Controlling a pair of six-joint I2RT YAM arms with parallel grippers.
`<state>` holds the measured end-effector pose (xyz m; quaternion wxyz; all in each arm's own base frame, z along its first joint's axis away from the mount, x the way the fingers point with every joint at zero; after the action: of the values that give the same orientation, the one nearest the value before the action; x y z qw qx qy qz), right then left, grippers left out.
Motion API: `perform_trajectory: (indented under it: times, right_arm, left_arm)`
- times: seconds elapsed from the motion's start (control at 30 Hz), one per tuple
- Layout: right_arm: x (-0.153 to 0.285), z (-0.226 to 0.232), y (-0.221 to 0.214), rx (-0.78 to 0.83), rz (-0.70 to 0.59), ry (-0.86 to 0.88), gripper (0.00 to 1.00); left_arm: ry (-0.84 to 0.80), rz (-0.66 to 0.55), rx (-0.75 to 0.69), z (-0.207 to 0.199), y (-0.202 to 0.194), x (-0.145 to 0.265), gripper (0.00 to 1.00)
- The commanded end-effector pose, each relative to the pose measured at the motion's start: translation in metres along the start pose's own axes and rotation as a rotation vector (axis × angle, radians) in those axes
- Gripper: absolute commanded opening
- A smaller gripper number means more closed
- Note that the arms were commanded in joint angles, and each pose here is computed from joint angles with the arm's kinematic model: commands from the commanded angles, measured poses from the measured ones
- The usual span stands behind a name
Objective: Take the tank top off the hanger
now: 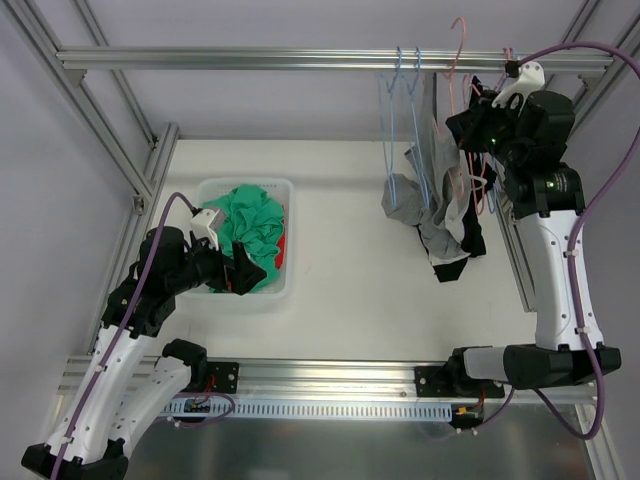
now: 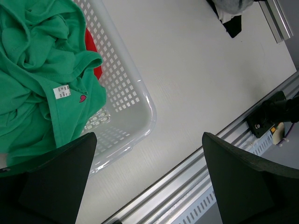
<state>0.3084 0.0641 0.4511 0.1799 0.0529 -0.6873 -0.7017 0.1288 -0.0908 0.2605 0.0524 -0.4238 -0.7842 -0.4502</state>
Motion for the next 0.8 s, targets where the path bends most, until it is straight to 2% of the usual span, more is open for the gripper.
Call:
perform_trajectory:
  times: [0.0, 0.57, 0.77]
  right_arm:
    - [0.019, 0.010, 0.034, 0.016, -0.185, 0.044, 0.00]
    - [0.089, 0.028, 0.020, -0.063, -0.329, 0.070, 0.00]
    - [0.129, 0.041, 0.001, -0.078, -0.358, 0.099, 0.00]
  left_arm:
    - [-0.032, -0.011, -0.030, -0.003, 0.001, 0.000, 0.99]
    - [-0.035, -0.017, -0.031, -0.004, 0.001, 0.001, 0.99]
    - [-0.067, -0.022, -0.048, -0.009, 0.002, 0.005, 0.99]
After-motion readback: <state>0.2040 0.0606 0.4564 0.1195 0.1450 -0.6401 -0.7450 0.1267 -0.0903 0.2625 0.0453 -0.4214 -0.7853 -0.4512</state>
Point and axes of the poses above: each gripper's point midway between its finger pads, its own x axis back along the fingers, its own z axis along the line the jaws close on, y = z × x, the point moved 8 cm from there along x, back along the fingers, and after that the axes turned 13 degrees about x, right-handed, at the moved point
